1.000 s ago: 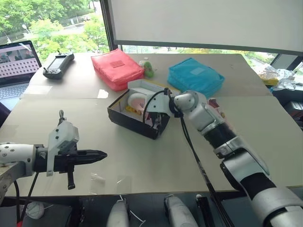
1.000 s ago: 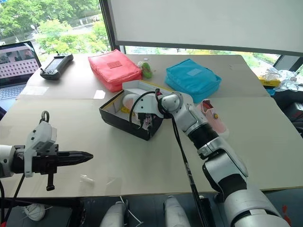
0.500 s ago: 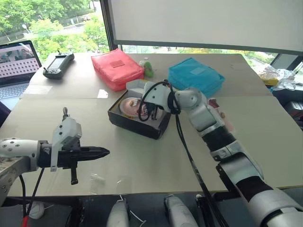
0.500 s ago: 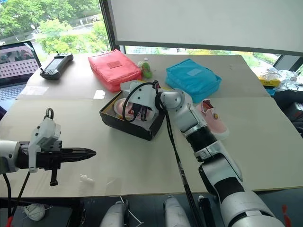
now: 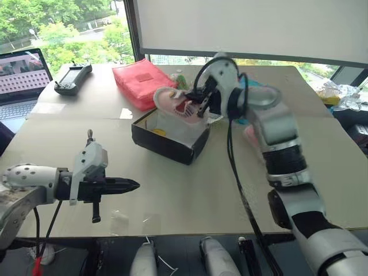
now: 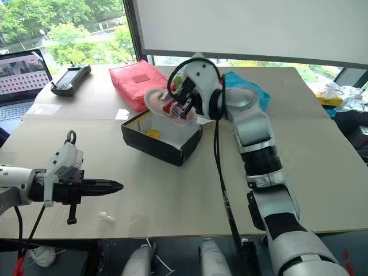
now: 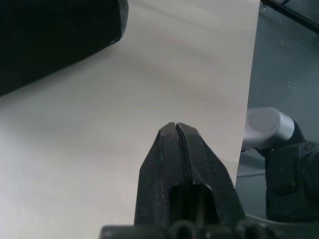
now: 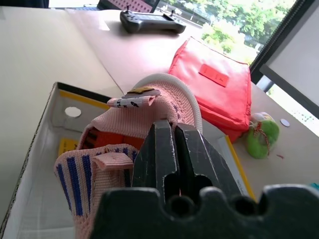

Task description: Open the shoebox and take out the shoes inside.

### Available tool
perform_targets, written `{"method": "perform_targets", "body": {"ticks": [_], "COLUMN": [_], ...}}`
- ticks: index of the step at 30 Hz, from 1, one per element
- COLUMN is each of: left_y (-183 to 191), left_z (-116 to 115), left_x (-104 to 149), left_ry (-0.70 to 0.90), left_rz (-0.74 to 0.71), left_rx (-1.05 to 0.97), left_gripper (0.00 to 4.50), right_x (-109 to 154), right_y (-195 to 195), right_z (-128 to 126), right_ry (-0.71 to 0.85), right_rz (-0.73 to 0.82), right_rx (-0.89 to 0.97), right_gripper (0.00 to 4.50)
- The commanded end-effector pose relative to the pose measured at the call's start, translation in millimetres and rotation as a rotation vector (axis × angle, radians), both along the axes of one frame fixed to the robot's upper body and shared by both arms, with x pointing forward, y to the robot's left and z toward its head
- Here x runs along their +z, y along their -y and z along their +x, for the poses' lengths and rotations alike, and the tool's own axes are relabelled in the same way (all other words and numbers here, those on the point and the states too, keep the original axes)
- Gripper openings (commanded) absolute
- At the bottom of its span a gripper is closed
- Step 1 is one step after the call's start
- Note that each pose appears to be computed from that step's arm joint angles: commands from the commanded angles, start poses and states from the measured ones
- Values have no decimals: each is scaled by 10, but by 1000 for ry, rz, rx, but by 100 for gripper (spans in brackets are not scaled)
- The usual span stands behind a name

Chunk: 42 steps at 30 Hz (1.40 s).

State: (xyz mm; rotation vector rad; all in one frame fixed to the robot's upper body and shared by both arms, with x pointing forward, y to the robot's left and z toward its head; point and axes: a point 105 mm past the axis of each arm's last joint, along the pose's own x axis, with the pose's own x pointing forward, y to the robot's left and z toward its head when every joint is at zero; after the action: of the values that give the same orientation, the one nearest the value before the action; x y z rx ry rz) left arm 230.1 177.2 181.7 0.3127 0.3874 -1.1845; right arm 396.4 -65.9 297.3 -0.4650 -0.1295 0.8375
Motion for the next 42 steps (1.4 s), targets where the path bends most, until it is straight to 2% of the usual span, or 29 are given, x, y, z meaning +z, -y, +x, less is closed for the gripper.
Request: {"method": "perform_targets", "body": {"ticks": [1,5,10,12,17,19,22,27,31,37,39,40,41,42], "left_y": [10,16,70,77,78,72,63,52,30,-14,-31,-69,-102,-143], "left_z": [37,99,155,170,183,159,161,182,173,212,238,312,364,404], "left_x": [31,26,-6,-5,-19,-33,-38,-32,-22,-2,20,86,132,171], "left_ry": [20,21,11,13,13,5,4,9,13,33,52,92,119,145], "left_rz": [-1,-4,-9,-9,-4,5,11,15,20,4,-17,-74,-116,-156], "left_rx": [-22,-39,-84,-92,-103,-115,-120,-122,-115,-63,-35,29,77,122], "left_gripper": [0,0,0,0,0,0,0,0,0,0,0,0,0,0], "right_x": [402,467,501,394,-166,-229,-516,-854,-963,-729,-630,-565,-522,-499], "right_y": [460,859,1712,1951,2489,2620,2790,2957,3205,3390,3397,3330,3279,3192], "right_z": [-4,-20,-19,-24,-56,-59,-45,-42,-161,-267,-288,-288,-291,-294], "right_ry": [89,77,76,31,-45,-56,-68,-89,-85,-14,13,26,34,37], "right_rz": [42,41,42,64,-20,99,59,3,-134,-255,-258,-205,-167,-118], "right_rx": [-125,-227,-496,-552,-652,-663,-705,-763,-835,-869,-862,-825,-796,-746], "right_gripper": [2,2,2,2,2,2,2,2,103,304,374,416,442,442]}}
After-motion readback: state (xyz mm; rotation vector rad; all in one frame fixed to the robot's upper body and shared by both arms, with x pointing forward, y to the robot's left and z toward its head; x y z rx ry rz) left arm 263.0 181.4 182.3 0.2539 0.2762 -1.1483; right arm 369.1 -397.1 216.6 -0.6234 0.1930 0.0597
